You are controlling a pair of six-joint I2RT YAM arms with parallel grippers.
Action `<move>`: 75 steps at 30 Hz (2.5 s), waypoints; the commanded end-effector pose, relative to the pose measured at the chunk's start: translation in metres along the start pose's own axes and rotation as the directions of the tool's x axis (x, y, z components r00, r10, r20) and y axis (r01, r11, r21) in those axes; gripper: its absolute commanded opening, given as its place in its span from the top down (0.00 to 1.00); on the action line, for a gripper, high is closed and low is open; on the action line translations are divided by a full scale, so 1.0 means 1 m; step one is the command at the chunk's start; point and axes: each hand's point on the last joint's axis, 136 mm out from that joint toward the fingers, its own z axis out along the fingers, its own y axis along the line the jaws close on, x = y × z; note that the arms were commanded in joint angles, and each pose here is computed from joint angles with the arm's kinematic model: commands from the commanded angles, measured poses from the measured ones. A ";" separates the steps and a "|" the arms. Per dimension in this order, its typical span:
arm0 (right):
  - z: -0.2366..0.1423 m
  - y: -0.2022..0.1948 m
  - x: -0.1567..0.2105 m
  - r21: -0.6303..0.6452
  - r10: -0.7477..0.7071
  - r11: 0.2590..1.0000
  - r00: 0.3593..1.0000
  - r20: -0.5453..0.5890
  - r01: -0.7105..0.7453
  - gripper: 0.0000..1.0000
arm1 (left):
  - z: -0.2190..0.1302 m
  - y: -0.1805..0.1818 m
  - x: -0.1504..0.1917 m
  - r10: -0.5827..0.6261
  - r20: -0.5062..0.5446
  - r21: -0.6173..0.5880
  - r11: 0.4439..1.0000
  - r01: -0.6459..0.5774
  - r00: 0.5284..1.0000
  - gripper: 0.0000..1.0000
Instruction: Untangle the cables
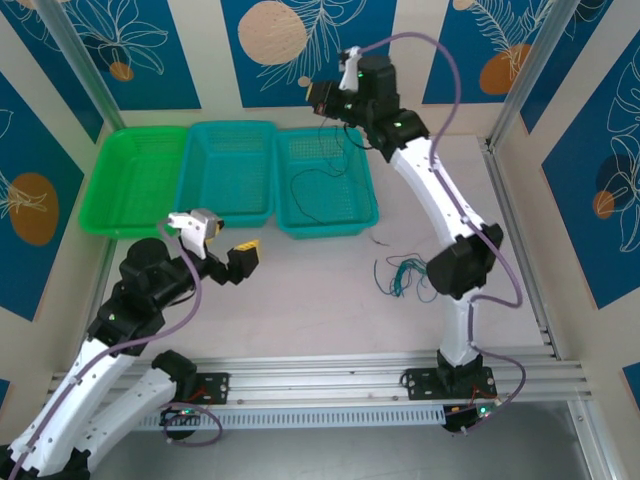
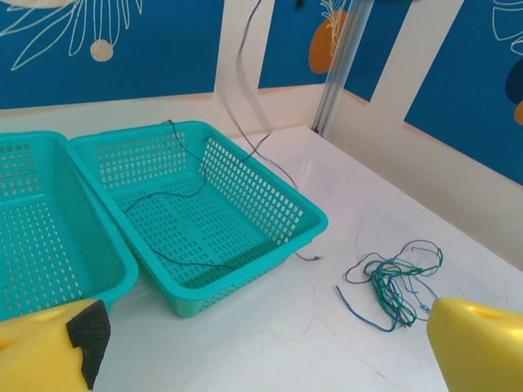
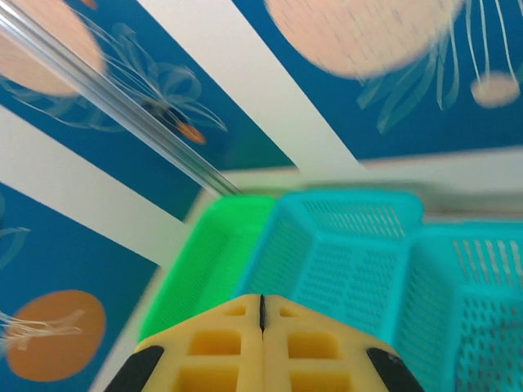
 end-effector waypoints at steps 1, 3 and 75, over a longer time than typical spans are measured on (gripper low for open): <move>0.027 -0.026 0.045 0.032 0.004 0.999 0.990 -0.144 0.001 1.00 | 0.000 -0.003 0.001 -0.007 0.007 0.018 1.000 0.007 1.000 0.00; 0.043 -0.038 0.072 0.029 0.002 1.000 0.975 -0.223 0.005 1.00 | 0.003 -0.001 0.005 -0.012 0.000 0.014 1.000 0.012 1.000 0.00; -0.040 -0.315 0.190 0.368 0.240 0.924 0.906 -0.349 -0.103 0.88 | 0.016 -0.009 0.026 -0.072 -0.006 0.092 0.993 0.072 0.997 0.00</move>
